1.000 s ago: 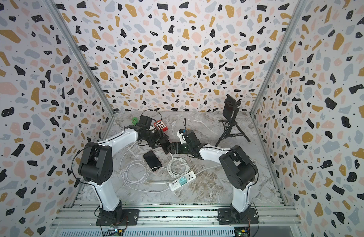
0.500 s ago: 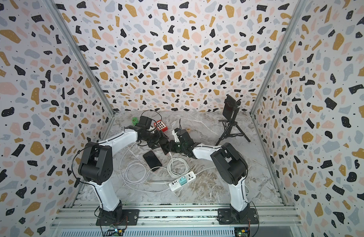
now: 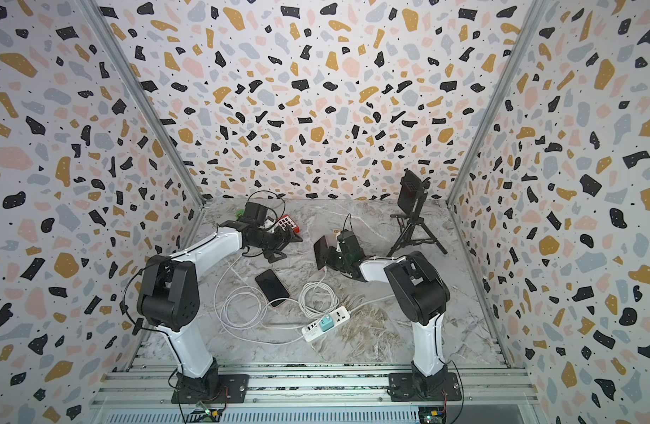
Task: Plug the charging cable into the phone
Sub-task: Place the phone at the center of the board.
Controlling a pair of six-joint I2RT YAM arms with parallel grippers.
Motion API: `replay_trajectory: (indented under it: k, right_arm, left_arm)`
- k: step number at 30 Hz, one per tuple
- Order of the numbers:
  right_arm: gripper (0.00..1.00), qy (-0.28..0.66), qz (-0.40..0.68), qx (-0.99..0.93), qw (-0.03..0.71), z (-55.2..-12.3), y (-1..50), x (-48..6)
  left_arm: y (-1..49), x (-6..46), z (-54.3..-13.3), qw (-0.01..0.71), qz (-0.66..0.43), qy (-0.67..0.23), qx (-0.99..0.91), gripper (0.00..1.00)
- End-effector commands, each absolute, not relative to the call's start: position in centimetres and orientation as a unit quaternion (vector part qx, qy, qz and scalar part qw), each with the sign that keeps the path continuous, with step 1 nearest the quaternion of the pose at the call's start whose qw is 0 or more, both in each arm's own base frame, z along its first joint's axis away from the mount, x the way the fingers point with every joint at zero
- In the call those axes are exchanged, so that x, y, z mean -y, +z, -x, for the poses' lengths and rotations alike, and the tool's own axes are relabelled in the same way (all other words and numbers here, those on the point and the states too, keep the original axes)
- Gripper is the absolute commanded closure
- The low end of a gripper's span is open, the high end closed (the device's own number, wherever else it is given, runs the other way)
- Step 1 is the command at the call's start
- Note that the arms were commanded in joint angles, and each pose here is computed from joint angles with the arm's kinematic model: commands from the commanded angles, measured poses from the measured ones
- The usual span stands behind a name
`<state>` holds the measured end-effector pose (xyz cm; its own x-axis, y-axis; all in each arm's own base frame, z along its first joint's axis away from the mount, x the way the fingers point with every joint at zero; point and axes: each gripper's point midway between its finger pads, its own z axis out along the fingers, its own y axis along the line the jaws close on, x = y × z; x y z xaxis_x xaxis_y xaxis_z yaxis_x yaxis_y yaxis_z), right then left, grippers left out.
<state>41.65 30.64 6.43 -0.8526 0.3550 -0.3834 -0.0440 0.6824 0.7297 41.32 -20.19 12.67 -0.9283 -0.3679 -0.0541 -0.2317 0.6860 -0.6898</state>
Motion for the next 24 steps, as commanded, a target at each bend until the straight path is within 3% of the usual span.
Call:
replay_trajectory:
  k: [1, 9, 14, 20, 24]
  right_arm:
    - [0.86, 0.384, -0.118, -0.854, 0.331, -44.2, 10.8, -27.7]
    - [0.85, 0.337, -0.165, -0.857, 0.354, -46.7, 10.2, -20.8]
    - [0.84, 0.318, -0.160, -0.863, 0.358, -47.3, 9.9, -19.8]
    - [0.77, 0.349, -0.186, -0.852, 0.343, -47.6, 7.3, -20.6]
    - [0.66, 0.351, -0.189, -0.852, 0.340, -47.8, 6.3, -20.7]
  left_arm:
    - [14.9, 19.2, -41.7, 0.126, 0.135, -0.361, -0.914, 0.05]
    - [14.0, 16.8, -41.4, 0.133, 0.125, -0.347, -0.920, 0.04]
    - [13.4, 15.9, -41.2, 0.151, 0.107, -0.327, -0.927, 0.04]
    - [12.2, 14.7, -41.3, 0.167, 0.080, -0.297, -0.937, 0.04]
    - [12.6, 14.0, -41.4, 0.193, 0.040, -0.275, -0.941, 0.04]
